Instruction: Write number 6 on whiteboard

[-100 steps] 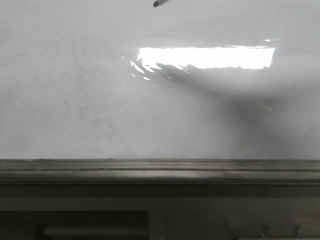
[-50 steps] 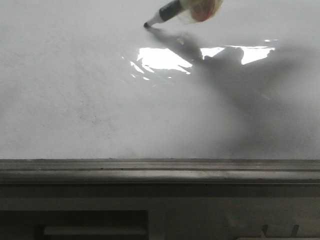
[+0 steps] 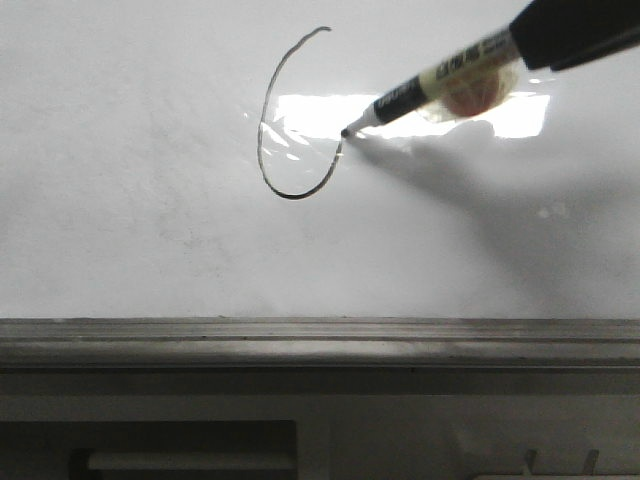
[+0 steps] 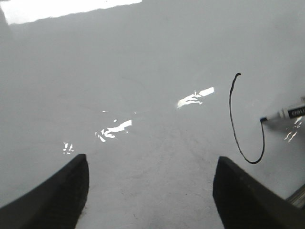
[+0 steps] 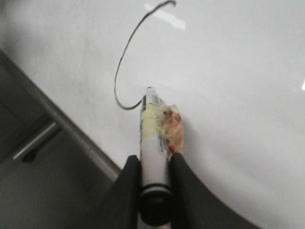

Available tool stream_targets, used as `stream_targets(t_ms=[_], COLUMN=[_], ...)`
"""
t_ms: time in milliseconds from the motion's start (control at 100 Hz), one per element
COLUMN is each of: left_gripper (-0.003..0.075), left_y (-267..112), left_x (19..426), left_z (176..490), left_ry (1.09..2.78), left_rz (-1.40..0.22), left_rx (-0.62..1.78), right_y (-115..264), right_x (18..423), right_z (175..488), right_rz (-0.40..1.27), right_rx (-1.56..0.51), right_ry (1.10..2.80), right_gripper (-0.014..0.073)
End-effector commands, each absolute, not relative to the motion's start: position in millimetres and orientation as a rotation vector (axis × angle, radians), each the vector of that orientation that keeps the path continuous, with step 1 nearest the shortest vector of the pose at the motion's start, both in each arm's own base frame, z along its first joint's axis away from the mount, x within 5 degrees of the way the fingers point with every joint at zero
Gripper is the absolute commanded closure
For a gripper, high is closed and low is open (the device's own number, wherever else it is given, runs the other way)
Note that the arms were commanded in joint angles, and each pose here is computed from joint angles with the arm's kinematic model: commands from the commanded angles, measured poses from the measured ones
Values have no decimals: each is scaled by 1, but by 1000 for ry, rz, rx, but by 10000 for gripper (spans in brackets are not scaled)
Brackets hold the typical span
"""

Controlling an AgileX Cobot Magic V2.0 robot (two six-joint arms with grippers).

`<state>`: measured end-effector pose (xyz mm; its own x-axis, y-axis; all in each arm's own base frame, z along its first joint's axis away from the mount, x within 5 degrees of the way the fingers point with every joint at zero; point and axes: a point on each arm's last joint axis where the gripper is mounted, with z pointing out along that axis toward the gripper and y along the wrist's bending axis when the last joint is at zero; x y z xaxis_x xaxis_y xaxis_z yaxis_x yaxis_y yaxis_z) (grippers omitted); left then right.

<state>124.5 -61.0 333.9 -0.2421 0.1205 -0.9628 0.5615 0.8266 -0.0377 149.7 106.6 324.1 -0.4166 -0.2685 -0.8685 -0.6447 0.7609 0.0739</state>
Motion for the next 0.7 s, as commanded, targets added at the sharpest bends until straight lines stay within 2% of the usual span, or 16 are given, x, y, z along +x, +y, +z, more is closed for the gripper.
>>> stream_targets(t_ms=[0, 140, 290, 480, 690], left_gripper=[228, 228, 228, 228, 228], left_y=[-59, -59, -59, -63, -88], left_x=[126, 126, 126, 123, 116], left_z=[347, 347, 347, 345, 344], left_ry=[1741, 1741, 1741, 1748, 1676], left_rz=[-463, -465, -465, -493, -706], left_rx=[449, 448, 448, 505, 745], right_y=[105, 123, 149, 146, 144], right_x=[159, 171, 173, 151, 145], right_z=[342, 338, 340, 358, 374], right_rz=[480, 521, 563, 619, 627], right_rx=[-589, -622, -769, -892, -956], right_ry=[1886, 1920, 1942, 1982, 1990], right_gripper=[638, 638, 638, 638, 638])
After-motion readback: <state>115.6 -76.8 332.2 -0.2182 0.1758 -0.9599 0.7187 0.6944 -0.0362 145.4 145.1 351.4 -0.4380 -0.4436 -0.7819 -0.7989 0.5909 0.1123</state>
